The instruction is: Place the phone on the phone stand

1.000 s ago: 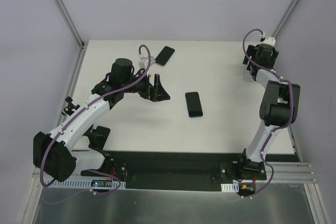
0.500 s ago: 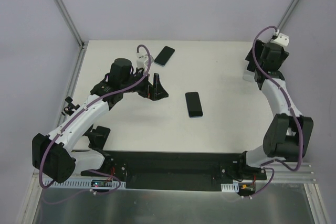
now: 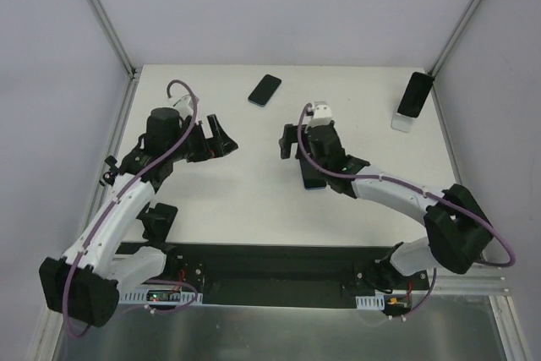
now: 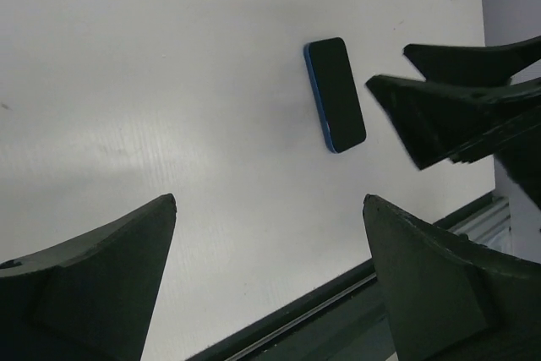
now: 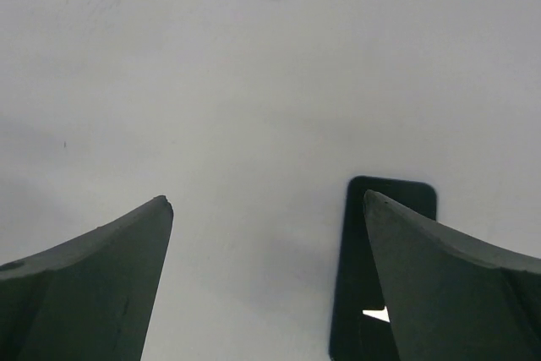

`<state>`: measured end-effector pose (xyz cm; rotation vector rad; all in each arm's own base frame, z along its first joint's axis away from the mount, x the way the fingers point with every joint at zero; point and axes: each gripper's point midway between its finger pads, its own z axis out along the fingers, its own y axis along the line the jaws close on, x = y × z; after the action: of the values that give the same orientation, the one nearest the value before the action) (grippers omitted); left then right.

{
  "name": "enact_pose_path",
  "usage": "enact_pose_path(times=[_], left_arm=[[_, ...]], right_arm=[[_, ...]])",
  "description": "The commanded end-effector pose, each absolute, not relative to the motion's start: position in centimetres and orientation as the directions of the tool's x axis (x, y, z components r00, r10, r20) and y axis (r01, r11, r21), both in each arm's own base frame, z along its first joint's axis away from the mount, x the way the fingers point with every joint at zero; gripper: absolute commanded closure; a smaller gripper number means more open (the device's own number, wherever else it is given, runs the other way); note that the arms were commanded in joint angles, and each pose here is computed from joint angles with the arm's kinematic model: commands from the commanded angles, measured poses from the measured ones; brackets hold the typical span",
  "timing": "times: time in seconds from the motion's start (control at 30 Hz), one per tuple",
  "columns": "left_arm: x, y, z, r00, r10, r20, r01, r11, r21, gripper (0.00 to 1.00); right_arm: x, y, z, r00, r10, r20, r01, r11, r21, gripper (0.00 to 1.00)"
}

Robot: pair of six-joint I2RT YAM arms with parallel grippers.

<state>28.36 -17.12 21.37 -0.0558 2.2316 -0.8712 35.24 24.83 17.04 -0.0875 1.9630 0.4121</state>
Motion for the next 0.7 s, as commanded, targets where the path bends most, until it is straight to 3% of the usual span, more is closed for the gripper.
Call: enact_pose_path(times=[0.0, 0.17, 0.33, 0.47, 0.67], left_arm=[[25.4, -13.3, 23.7, -0.656, -0.374, -0.656, 0.087, 0.825, -0.558, 0.09], [22.1, -7.7, 24.2, -0.595, -0.422, -0.685, -0.134, 0.892, -0.433, 0.04], [17.9, -4.4, 21.1, -0.648, -0.516, -0.560, -0.404, 0.856, -0.323, 0.03], [13.1, -1.5, 18.6, -0.557, -0.700, -0.447, -0.696, 0.687, -0.209, 0.01], [9.7, -0.6, 17.3, -0.338, -0.858, -0.388, -0.838, 0.461, -0.290, 0.03]], right_arm=[[34.0, 30.3, 17.2, -0.317, 0.063, -0.946, -0.396, 0.898, 0.192, 0.04], [33.0, 32.7, 17.3, -0.256, -0.027, -0.966, -0.517, 0.848, 0.114, 0.04], [32.4, 32.4, 17.4, -0.234, -0.022, -0.972, -0.542, 0.833, 0.111, 0.04], [32.3, 32.2, 17.3, -0.233, -0.024, -0.972, -0.539, 0.835, 0.108, 0.04], [32.3, 32.1, 17.4, -0.232, -0.008, -0.973, -0.539, 0.833, 0.122, 0.04]])
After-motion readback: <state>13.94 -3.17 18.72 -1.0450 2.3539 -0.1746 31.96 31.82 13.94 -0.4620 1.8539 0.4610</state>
